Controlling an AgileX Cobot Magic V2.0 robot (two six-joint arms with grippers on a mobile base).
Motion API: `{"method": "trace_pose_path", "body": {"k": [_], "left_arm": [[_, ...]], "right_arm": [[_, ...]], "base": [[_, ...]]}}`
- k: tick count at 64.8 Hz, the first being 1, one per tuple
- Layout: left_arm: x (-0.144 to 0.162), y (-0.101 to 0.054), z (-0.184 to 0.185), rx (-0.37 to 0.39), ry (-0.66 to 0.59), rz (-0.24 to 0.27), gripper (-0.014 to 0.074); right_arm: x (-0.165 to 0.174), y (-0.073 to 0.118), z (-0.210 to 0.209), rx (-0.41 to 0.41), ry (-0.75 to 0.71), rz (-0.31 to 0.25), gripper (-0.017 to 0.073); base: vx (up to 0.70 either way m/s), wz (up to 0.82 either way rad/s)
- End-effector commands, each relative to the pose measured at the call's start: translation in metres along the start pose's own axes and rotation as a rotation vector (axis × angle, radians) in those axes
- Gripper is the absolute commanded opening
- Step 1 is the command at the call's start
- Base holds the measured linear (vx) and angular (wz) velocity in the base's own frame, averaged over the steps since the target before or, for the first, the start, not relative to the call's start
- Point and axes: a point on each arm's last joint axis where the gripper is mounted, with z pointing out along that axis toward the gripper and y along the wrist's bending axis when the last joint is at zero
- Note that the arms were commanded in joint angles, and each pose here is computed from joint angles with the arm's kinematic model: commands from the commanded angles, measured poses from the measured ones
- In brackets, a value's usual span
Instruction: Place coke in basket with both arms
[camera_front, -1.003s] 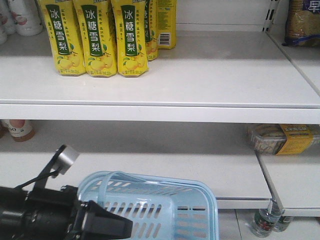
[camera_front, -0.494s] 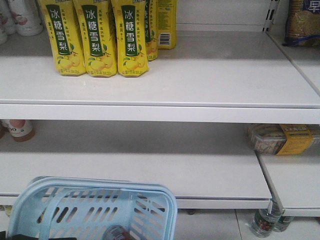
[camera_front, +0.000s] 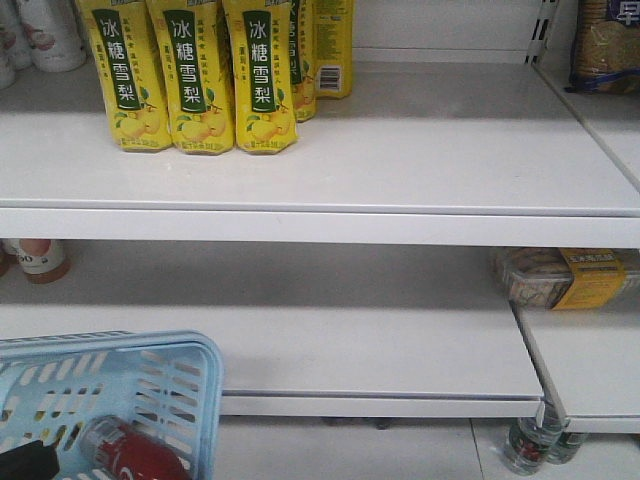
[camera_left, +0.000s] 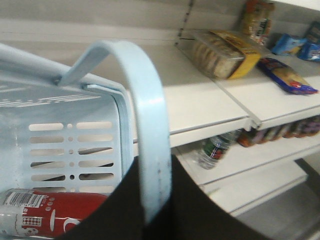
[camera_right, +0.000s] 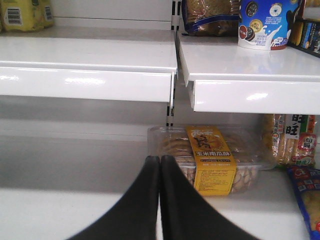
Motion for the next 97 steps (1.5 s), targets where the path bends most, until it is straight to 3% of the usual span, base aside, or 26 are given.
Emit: {"method": "trace_pose_path", "body": {"k": [1, 8, 23, 37, 63, 81, 97], "left_arm": [[-0.018, 0.006, -0.007, -0.078, -0.222, 0.029, -0.0006], [-0.011, 0.015, -0.007, -0.137, -0.270, 0.095, -0.0006], [0.000, 0.023, -0.006, -0.153, -0.354, 0.124, -0.0006], [0.012, 0.031, 0.000, -0.164, -0.411, 0.124, -0.0006], [0.010, 0.045, -0.005, -0.370, -0.489, 0.089, -0.0006], [0.013, 0.044, -0.018, -0.427, -0.591, 0.098, -0.0006], [0.014, 0.046, -0.019, -0.457, -0.581, 0.100, -0.0006]], "right_arm": [[-0.015, 0.001, -0.001, -0.008, -0.086, -0.014, -0.0010], [-0.015, 0.001, -0.001, -0.008, -0.086, -0.014, -0.0010], [-0.015, 0.001, -0.001, -0.008, -0.086, -0.014, -0.0010], [-0.015, 0.001, -0.001, -0.008, -0.086, -0.014, -0.0010], [-0.015, 0.001, -0.001, -0.008, -0.086, -0.014, -0.0010], [-0.015, 0.001, -0.001, -0.008, -0.086, -0.014, -0.0010], [-0.015, 0.001, -0.001, -0.008, -0.085, -0.014, -0.0010]], "base": [[0.00, 0.00], [0.00, 0.00], [0.00, 0.00], [0.00, 0.00], [0.00, 0.00], [0.00, 0.00], [0.00, 0.00]]}}
